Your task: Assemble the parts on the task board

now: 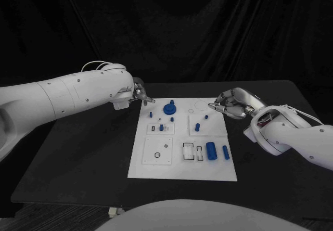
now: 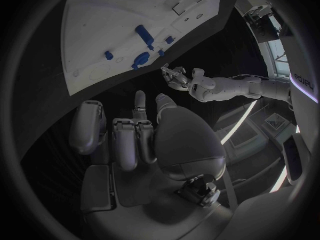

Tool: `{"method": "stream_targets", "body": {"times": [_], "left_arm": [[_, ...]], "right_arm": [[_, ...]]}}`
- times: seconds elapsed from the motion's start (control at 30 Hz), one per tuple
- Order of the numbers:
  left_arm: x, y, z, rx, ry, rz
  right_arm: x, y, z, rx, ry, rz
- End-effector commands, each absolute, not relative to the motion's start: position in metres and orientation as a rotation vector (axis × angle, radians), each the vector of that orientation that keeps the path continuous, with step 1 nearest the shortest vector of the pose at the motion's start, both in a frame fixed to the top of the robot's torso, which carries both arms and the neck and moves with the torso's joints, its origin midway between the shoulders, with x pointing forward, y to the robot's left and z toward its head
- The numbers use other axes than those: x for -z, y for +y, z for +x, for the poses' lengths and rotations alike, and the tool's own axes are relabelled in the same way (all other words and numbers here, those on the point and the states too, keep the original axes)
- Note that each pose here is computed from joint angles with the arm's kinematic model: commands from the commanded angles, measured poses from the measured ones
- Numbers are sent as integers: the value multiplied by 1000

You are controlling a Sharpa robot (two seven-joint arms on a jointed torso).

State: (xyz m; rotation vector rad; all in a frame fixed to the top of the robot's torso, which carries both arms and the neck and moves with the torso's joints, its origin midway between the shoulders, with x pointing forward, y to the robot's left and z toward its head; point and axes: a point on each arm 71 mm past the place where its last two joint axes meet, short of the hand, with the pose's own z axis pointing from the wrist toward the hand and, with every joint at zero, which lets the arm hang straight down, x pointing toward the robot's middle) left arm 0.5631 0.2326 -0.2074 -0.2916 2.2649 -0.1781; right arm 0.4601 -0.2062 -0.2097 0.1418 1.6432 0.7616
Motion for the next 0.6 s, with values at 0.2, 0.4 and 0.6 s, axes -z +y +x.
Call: {"method": "stream_targets", "body": {"times": [0.2, 0.4, 0.6], "left_arm": [[216, 230, 563, 220, 2288, -281], [221, 229, 562, 220, 2301, -278], [229, 229, 560, 211, 2319, -280]], "right_arm": [[210, -205, 460, -762, 1639, 138], [210, -205, 460, -759, 1642, 139], [211, -205, 460, -757, 1646, 140]]}}
